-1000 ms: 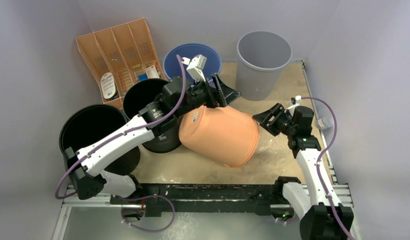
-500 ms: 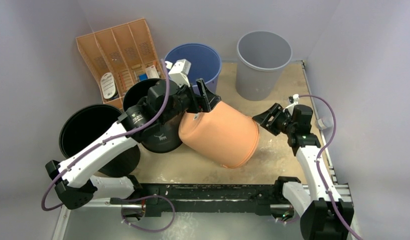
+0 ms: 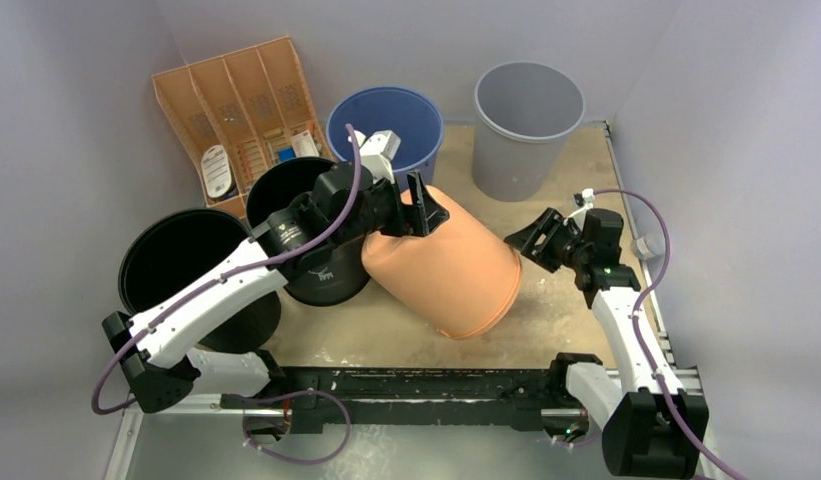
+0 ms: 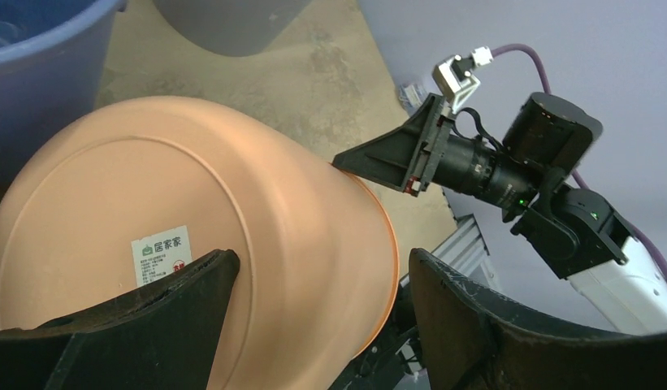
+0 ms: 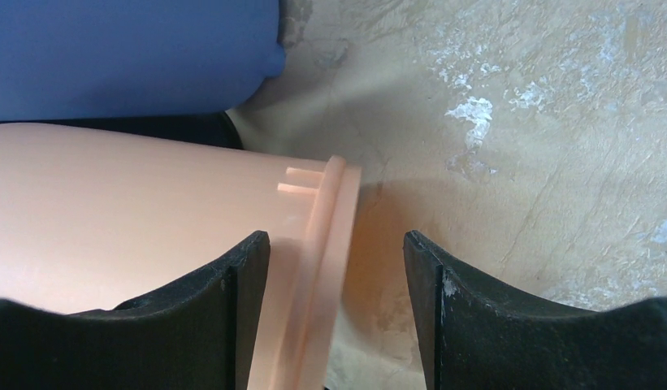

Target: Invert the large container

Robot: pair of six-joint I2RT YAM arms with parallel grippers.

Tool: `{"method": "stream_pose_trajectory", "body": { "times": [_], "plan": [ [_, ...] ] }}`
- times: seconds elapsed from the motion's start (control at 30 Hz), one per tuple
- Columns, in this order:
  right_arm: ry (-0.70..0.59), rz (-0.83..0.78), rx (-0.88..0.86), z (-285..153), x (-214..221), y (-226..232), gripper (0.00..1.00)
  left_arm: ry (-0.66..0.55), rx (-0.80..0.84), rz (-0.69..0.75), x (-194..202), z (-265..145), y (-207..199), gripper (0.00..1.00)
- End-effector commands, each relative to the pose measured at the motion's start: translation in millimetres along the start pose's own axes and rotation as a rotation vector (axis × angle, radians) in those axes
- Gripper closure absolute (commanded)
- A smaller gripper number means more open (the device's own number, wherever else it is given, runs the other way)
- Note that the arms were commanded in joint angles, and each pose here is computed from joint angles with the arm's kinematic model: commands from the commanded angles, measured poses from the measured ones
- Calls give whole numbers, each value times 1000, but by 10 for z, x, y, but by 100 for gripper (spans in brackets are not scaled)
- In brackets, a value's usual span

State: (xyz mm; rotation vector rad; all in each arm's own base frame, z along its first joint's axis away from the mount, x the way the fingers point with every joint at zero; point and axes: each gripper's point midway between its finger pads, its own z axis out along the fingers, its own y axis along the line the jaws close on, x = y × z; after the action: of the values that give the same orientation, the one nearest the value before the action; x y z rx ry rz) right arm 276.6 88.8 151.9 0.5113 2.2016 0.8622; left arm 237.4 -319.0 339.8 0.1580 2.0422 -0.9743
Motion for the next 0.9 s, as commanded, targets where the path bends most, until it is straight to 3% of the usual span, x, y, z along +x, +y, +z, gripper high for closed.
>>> {"method": "stream_pose_trajectory", "body": {
  "times": [0.0, 0.5, 0.7, 0.87],
  "plan": [
    [-3, -24, -6, -10, -7, 16, 36, 12, 110, -4, -16, 71, -218, 22],
    [10, -6, 26, 37, 30, -79, 36, 98, 301, -92, 287, 418, -514, 22],
    [8, 0, 8, 107, -2, -70, 36, 161, 276, -73, 559, 586, -502, 22],
    [-28, -25, 31, 59, -164, -3, 36, 123, 236, 10, 380, 533, -499, 22]
  ]
}}
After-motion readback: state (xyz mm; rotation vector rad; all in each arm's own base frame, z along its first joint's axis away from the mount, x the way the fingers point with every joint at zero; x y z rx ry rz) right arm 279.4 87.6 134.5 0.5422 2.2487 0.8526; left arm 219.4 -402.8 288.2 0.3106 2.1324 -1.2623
